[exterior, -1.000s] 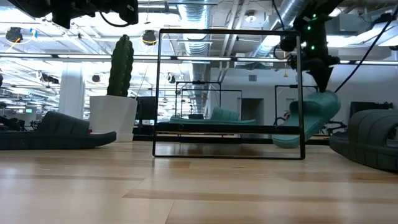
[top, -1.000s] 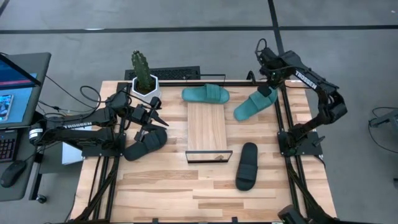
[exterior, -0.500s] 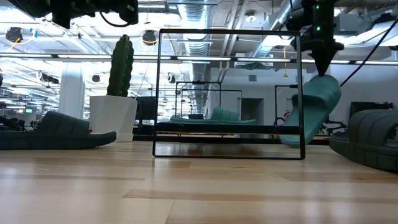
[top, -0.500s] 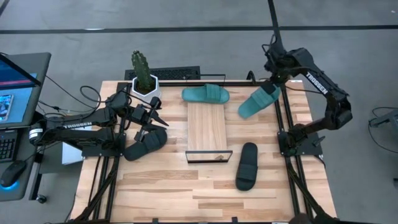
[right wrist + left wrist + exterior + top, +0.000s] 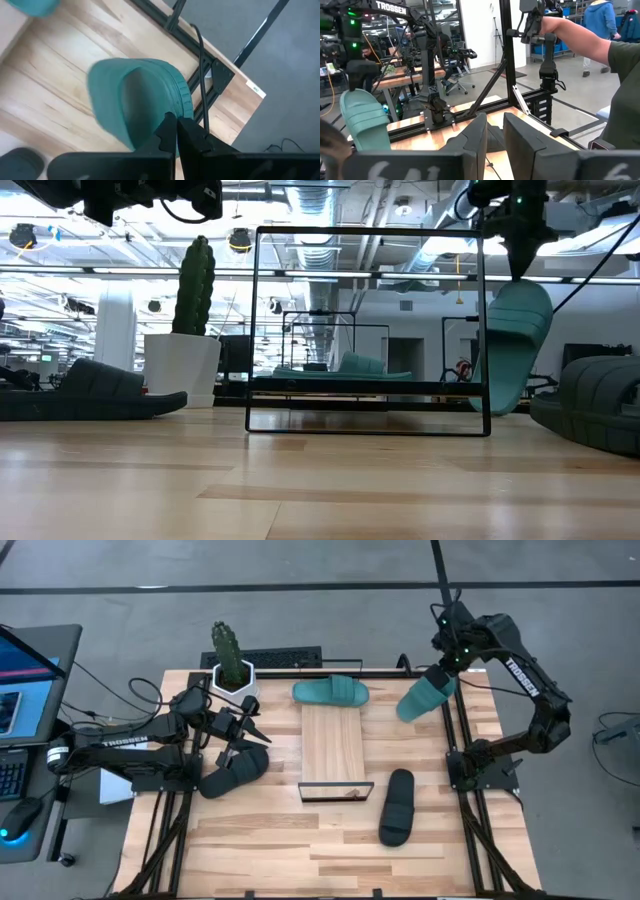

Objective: Pick and place slides into the shelf
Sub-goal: Put the green slide on the shelf

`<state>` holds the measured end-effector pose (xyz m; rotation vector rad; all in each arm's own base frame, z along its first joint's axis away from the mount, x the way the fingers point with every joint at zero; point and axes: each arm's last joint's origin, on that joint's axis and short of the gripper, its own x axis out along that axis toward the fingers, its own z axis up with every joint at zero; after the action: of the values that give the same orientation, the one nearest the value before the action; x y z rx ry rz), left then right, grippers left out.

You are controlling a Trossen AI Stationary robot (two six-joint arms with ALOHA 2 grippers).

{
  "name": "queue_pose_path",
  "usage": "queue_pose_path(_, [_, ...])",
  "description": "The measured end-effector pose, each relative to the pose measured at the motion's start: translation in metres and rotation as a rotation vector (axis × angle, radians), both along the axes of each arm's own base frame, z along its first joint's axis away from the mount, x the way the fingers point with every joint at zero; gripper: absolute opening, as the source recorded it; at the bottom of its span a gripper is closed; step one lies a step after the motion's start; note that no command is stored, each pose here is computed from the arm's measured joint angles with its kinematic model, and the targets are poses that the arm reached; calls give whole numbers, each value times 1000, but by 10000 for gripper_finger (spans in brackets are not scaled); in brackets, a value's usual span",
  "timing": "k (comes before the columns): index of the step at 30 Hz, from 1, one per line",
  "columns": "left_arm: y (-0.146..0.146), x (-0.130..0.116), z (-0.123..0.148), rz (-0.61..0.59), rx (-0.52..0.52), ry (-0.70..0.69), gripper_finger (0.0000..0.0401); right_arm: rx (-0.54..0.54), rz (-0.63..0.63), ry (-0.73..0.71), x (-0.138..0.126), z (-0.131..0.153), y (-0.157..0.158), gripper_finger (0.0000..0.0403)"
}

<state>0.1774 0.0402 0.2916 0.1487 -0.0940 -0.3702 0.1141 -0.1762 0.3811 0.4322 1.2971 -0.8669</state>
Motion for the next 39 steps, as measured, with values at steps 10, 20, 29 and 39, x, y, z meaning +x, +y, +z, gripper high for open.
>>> queue_pose_path(10, [0, 0, 0, 0, 0, 0, 55, -43, -3, -59, -6, 28, 10, 0])
queue_pose_path(20, [0, 0, 0, 0, 0, 0, 55, -128, 41, -134, -1, 54, 22, 0])
queue_pose_path(29, [0, 0, 0, 0, 0, 0, 55, -192, 95, -239, 4, 80, 39, 0])
queue_pose_path(39, [0, 0, 0, 0, 0, 0, 55, -224, 132, -330, 11, 97, 57, 0])
